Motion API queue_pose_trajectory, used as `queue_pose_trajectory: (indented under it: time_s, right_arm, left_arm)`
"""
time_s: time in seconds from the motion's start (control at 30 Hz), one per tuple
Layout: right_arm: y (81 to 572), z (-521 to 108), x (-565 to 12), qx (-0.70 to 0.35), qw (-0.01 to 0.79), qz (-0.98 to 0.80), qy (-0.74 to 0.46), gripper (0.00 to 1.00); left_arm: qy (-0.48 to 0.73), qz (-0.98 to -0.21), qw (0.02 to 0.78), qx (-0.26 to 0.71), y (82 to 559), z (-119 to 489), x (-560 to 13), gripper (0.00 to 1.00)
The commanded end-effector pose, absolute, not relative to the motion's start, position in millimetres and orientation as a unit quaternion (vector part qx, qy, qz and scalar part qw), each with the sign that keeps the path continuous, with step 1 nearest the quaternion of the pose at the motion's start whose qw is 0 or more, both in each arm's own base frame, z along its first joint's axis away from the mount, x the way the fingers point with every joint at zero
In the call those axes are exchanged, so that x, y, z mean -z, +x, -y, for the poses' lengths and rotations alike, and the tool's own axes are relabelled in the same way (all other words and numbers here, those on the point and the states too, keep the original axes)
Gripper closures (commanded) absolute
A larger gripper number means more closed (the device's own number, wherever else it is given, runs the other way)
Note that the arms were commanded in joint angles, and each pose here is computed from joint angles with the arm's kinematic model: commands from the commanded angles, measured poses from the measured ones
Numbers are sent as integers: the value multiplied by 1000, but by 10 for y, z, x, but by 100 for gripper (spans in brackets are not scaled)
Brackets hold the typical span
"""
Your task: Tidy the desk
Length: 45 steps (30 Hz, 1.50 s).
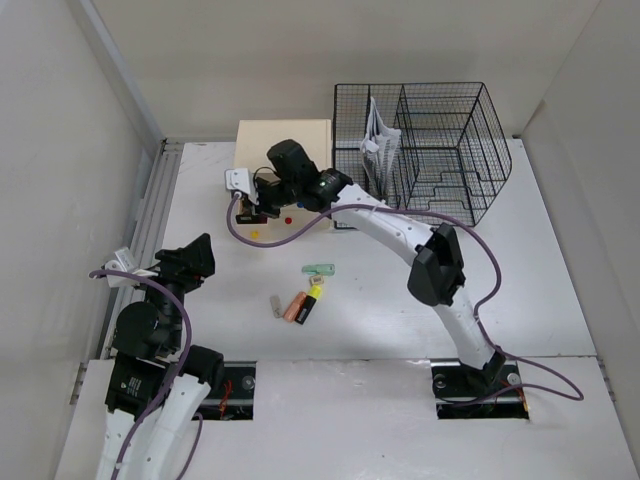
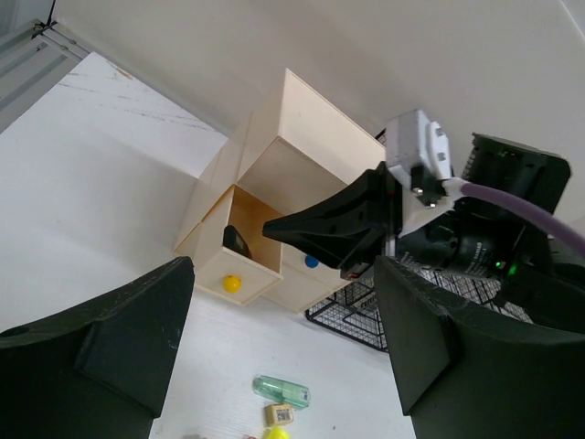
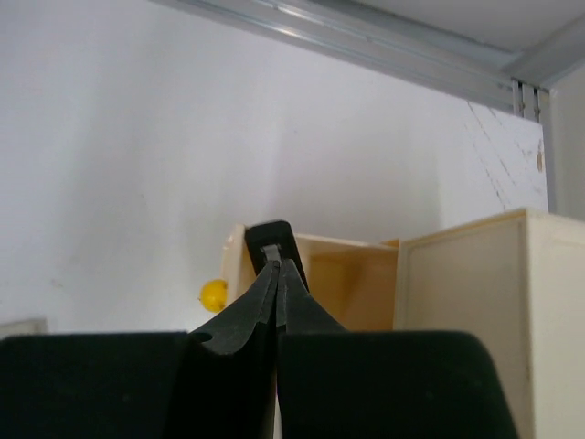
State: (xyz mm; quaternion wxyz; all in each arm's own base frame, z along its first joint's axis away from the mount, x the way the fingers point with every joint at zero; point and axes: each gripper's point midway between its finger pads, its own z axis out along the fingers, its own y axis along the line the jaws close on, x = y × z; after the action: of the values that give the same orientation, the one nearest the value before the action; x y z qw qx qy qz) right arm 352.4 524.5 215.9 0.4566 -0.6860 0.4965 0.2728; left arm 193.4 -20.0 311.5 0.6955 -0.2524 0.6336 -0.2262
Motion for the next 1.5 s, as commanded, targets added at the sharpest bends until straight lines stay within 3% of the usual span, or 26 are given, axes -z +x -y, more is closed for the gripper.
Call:
queue_pose_trajectory:
  time_s: [0.0,0.3,1.2,1.37,1.47]
  right_arm:
    - [3107,-5338,-2707,-324,474,-448,-685,100]
    - [2914,-5565,-2619,-365,455,-468,-663,100]
    - [3625,-5645,-2256,-252,514,-588,-572,100]
    - [3515,-5634,-2380,-269,511,-572,-583,100]
    - [3121,-5665,-2520,-341,471,-523,-623,100]
  left_arm:
    - [-253,-620,705,234,1907,190,-3190,23]
    - [-253,-613,710,238,1871,178,-3220,23]
    - [-256,-612,711,235,1836,150,-3204,23]
    - [-256,-612,711,235,1836,150,-3204,23]
    - [-256,-612,711,235,1836,150,-3204,23]
